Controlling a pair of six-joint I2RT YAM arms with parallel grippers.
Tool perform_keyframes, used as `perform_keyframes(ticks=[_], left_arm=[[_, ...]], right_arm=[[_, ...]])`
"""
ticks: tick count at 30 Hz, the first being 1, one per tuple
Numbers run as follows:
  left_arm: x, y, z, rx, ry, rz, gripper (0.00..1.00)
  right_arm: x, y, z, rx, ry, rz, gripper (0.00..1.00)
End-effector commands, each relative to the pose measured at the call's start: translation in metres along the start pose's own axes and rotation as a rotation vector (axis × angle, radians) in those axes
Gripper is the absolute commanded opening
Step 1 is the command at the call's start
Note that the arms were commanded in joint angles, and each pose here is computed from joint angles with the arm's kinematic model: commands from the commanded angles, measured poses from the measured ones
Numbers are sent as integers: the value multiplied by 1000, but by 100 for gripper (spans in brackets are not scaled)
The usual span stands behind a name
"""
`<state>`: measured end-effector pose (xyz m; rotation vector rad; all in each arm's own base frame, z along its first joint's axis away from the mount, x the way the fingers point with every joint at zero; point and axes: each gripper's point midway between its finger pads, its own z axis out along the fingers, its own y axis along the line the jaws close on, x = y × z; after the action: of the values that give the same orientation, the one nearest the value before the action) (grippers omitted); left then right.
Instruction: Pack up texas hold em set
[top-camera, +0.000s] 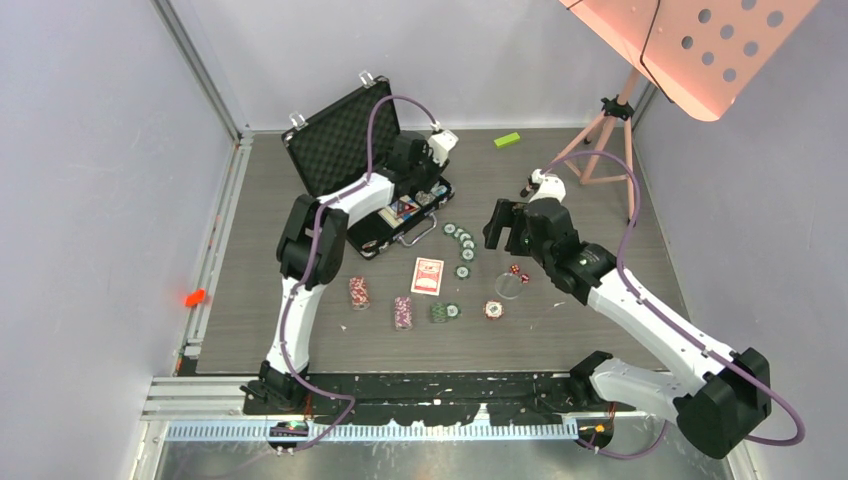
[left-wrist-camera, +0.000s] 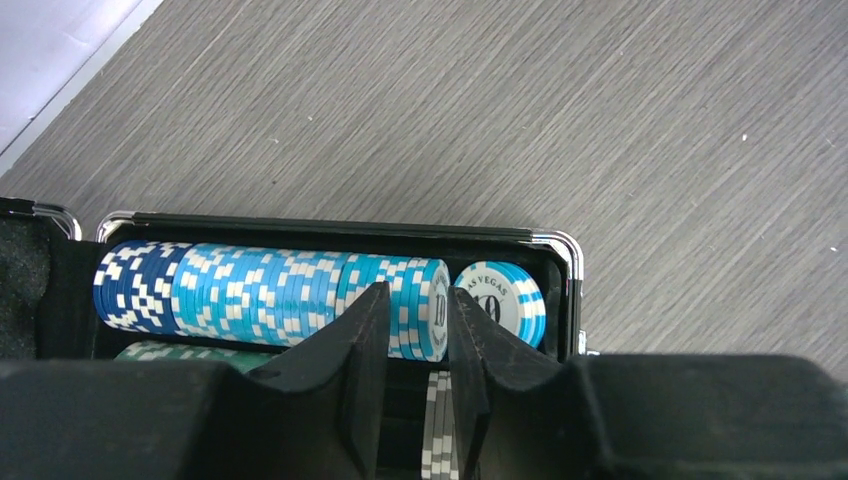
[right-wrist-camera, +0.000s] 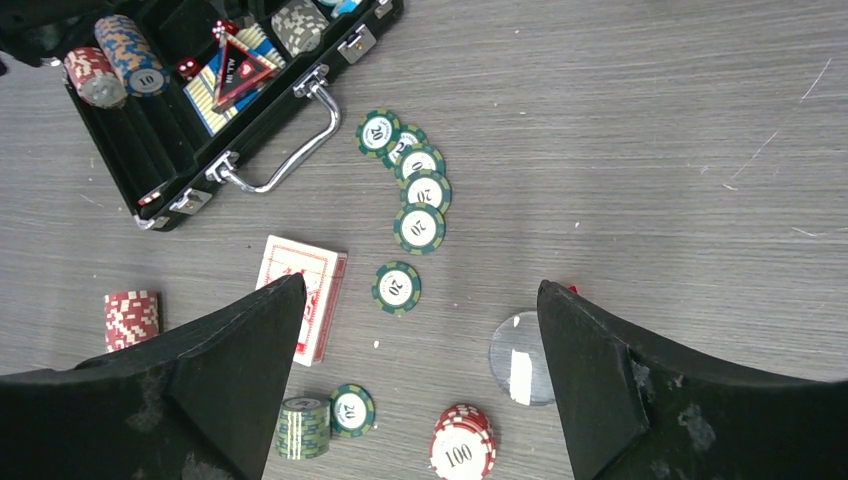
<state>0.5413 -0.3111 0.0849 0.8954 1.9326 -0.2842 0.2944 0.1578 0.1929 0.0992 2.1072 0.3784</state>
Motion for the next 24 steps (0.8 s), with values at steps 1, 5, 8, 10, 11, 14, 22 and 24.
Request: perform_keyframes(ticks=[1, 5, 8, 10, 11, 14, 22, 24], left_arm=[[-52, -1, -35, -4, -94, -9, 32], [-59, -14, -45, 39, -107, -20, 39], [-56, -18, -42, 56, -92, -12, 40], [-53, -19, -38, 59, -73, 0, 41], [-51, -18, -36, 57, -62, 10, 43], [-44, -18, -29, 31, -20, 67, 49], [-32, -17, -17, 4, 53, 164, 57], [-27, -17, -14, 1, 76, 162, 59]], right_arm=[[-12, 5, 2, 7, -1, 33, 92], [-9, 7, 5, 3, 16, 45, 91], [-9, 9, 7, -3, 23, 49, 91], [-9, 10, 7, -8, 26, 51, 91], [-10, 11, 7, -13, 27, 53, 91], [-9, 10, 6, -15, 28, 55, 91], [-9, 10, 6, -19, 32, 61, 91], [-9, 10, 7, -19, 33, 64, 91]])
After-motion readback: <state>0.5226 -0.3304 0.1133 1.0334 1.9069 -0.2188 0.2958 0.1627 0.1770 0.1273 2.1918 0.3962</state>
